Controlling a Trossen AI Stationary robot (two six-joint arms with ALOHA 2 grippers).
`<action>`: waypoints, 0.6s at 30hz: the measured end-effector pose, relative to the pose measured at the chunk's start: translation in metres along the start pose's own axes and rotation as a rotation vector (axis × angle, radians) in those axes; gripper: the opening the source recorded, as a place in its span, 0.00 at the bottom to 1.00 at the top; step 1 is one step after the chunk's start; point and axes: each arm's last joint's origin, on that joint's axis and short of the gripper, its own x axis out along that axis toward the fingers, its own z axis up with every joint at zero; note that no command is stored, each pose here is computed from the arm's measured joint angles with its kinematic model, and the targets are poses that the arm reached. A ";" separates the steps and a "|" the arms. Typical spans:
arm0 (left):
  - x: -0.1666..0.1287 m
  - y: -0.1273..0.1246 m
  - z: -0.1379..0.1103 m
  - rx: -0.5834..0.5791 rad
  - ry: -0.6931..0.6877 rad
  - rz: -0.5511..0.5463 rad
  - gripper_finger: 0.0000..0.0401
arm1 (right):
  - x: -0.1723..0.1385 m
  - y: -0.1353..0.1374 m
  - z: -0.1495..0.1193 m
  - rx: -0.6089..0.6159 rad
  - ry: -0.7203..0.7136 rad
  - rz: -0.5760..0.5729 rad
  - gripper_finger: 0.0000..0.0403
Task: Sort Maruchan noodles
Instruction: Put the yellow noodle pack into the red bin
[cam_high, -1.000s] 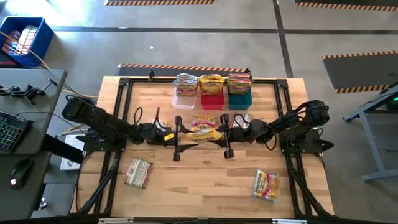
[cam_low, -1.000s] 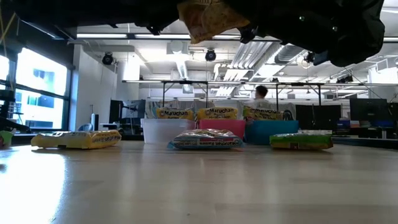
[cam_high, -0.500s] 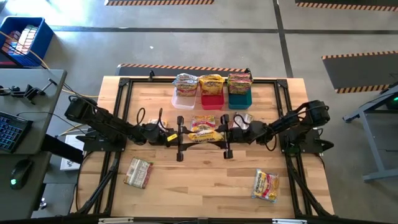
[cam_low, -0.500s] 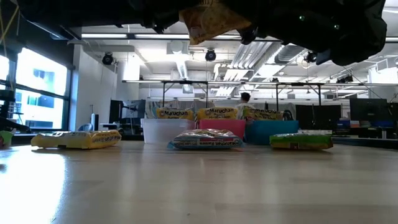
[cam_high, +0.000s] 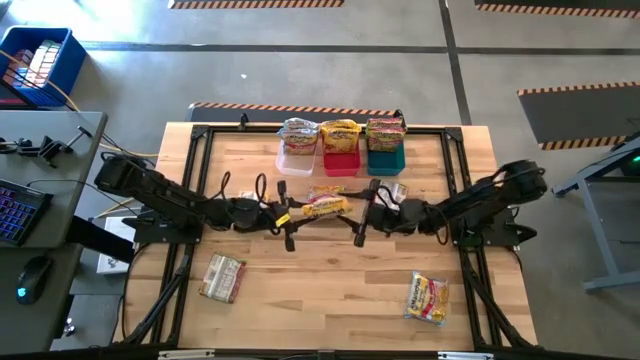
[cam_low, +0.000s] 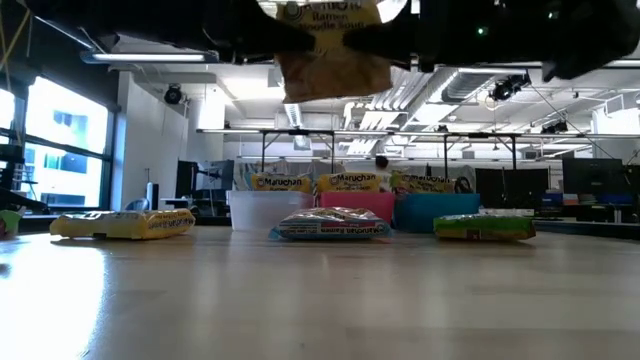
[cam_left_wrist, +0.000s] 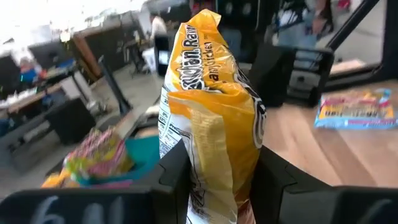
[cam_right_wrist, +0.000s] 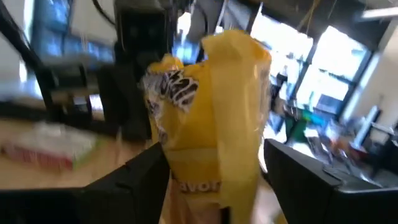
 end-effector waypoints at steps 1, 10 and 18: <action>-0.001 0.001 -0.001 -0.006 0.022 0.012 0.24 | -0.001 -0.001 0.003 -0.014 0.044 0.005 0.60; 0.003 0.015 -0.015 -0.053 0.154 0.068 0.24 | 0.018 -0.019 0.057 -0.091 0.499 0.146 0.60; 0.002 0.015 -0.017 -0.057 0.169 0.050 0.24 | 0.057 -0.014 0.082 -0.195 0.728 0.217 0.60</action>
